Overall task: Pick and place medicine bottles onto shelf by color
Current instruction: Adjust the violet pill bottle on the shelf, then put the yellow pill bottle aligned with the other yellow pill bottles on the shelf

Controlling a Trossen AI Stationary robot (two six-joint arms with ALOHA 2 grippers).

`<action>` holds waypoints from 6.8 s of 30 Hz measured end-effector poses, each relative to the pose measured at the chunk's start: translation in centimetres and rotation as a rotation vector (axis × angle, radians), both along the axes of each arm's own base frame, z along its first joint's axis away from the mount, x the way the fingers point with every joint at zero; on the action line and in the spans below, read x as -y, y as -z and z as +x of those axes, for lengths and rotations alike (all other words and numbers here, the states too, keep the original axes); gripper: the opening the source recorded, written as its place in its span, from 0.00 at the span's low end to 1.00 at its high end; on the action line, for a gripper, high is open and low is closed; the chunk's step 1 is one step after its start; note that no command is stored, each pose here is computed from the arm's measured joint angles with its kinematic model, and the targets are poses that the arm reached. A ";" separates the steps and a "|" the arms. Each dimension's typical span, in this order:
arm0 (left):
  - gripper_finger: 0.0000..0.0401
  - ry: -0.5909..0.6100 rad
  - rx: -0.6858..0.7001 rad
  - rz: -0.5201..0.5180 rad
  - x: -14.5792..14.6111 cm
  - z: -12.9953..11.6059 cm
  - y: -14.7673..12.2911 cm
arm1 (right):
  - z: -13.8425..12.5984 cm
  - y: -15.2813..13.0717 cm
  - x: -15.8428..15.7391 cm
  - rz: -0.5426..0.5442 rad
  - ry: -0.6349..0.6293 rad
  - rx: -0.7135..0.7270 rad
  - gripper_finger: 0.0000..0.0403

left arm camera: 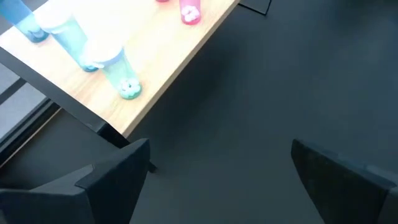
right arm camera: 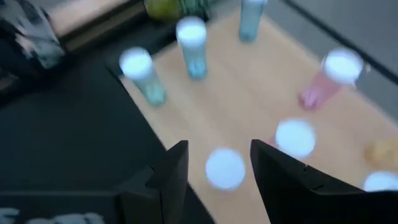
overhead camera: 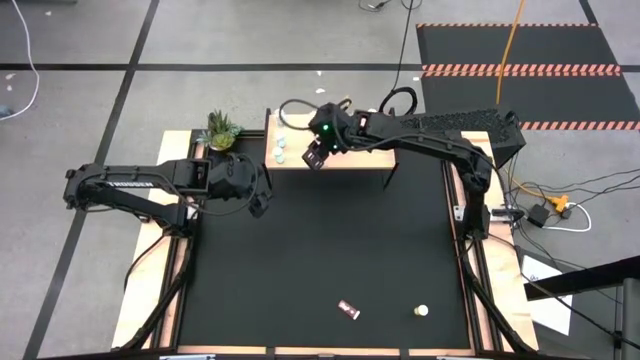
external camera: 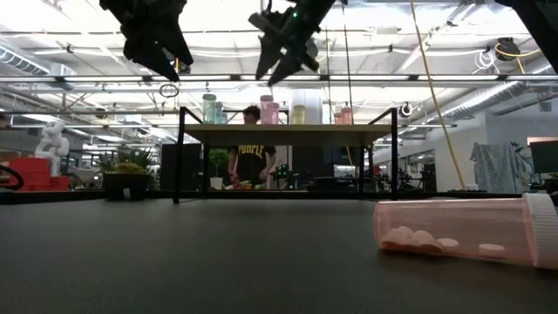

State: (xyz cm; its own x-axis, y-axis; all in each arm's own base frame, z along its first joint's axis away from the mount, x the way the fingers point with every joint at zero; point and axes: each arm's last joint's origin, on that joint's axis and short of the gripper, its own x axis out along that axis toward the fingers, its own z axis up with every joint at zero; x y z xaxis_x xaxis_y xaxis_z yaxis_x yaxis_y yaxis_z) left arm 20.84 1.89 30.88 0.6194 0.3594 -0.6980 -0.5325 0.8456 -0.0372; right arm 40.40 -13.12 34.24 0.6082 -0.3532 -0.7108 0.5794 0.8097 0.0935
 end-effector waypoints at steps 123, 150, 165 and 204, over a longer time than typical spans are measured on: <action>0.97 0.006 0.084 -0.270 5.6 3.9 2.1 | -17.6 -5.5 -6.5 -0.209 -0.459 0.388 0.36; 0.97 0.585 0.011 -0.104 14.8 8.9 8.3 | -15.5 -1.4 -19.4 0.260 -0.303 0.510 0.36; 0.97 0.838 0.342 0.062 17.1 15.3 13.7 | -19.3 1.5 -26.3 0.535 -0.034 0.327 0.36; 0.97 0.663 0.195 0.023 17.1 15.9 13.9 | -25.7 11.2 -36.4 0.208 -0.448 -0.419 0.65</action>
